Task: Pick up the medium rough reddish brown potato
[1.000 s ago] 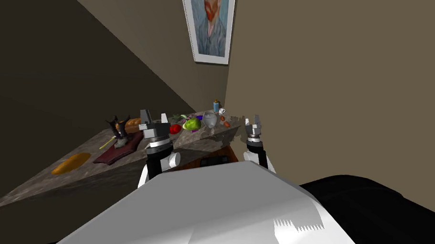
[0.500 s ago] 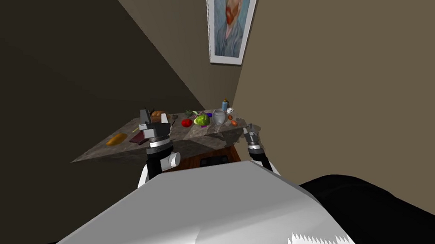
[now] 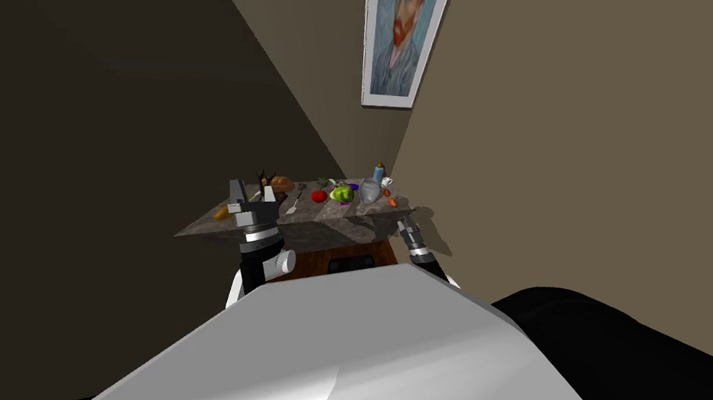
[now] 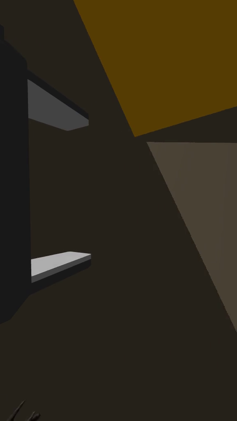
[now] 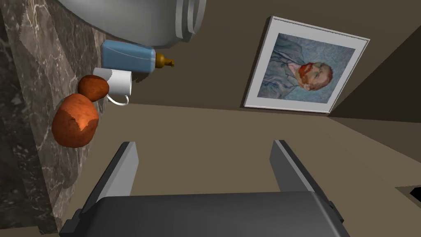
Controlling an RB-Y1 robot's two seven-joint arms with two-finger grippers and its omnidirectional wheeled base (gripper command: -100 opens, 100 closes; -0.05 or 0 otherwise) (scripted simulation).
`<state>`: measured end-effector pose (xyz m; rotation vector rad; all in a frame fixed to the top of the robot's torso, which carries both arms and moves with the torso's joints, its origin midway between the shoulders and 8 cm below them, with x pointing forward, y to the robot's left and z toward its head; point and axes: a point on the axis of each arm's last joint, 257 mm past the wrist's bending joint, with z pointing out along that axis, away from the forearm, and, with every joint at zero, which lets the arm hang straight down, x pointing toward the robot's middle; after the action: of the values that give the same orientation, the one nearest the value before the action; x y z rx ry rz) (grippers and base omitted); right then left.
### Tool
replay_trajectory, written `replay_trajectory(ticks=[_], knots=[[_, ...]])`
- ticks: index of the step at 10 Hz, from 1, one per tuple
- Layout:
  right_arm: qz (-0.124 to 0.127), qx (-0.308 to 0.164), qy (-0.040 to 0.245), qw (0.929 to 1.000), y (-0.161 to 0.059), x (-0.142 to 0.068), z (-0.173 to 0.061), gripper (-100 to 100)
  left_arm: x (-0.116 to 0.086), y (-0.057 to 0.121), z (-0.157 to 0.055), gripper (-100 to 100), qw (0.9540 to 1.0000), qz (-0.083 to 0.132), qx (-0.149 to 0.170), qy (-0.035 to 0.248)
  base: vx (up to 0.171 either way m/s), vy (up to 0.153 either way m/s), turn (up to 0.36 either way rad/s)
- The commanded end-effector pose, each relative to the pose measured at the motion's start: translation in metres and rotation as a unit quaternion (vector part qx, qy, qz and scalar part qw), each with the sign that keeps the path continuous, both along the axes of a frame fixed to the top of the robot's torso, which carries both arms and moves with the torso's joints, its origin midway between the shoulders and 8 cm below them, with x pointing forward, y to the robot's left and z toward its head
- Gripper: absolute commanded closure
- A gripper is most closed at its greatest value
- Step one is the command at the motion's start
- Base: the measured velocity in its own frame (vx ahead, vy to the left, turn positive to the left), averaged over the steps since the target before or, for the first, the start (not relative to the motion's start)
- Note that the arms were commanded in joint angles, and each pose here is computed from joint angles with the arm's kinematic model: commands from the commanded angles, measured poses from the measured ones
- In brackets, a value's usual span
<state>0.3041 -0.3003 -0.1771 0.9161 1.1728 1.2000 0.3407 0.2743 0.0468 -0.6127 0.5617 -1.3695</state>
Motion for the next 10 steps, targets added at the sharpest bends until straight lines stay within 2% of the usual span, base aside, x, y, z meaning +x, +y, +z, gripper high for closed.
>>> replay_trajectory(ticks=[1,4,6,7,8,9,10], knots=[[0.005,-0.005,0.047,0.9989,-0.006,-0.017,-0.029,-100,0.0,0.0,0.0,0,1.0,0.0,0.0,0.0,-0.055,0.086,0.322],[0.01,-0.011,0.053,0.9985,-0.007,-0.019,-0.032,-100,0.0,0.0,0.0,0,1.0,0.0,0.0,0.0,-0.028,0.031,0.011],[0.018,-0.023,0.127,0.9914,-0.017,-0.051,-0.077,-100,0.0,0.0,0.0,0,1.0,0.0,0.0,0.0,-0.049,0.041,0.304],[0.023,-0.027,0.13,0.9909,-0.017,-0.052,-0.078,-100,0.0,0.0,0.0,0,1.0,0.0,0.0,0.0,-0.057,0.063,0.115],[0.025,-0.031,0.167,0.9852,-0.024,-0.07,-0.099,-100,0.0,0.0,0.0,0,1.0,0.0,0.0,0.0,-0.037,0.076,0.239],[0.03,-0.036,0.169,0.9845,-0.024,-0.071,-0.099,-100,0.0,0.0,0.0,0,1.0,0.0,0.0,0.0,-0.029,0.057,0.095],[0.032,-0.041,0.206,0.9771,-0.031,-0.091,-0.12,-100,0.0,0.0,0.0,0,1.0,0.0,0.0,0.0,-0.038,0.063,0.168]])
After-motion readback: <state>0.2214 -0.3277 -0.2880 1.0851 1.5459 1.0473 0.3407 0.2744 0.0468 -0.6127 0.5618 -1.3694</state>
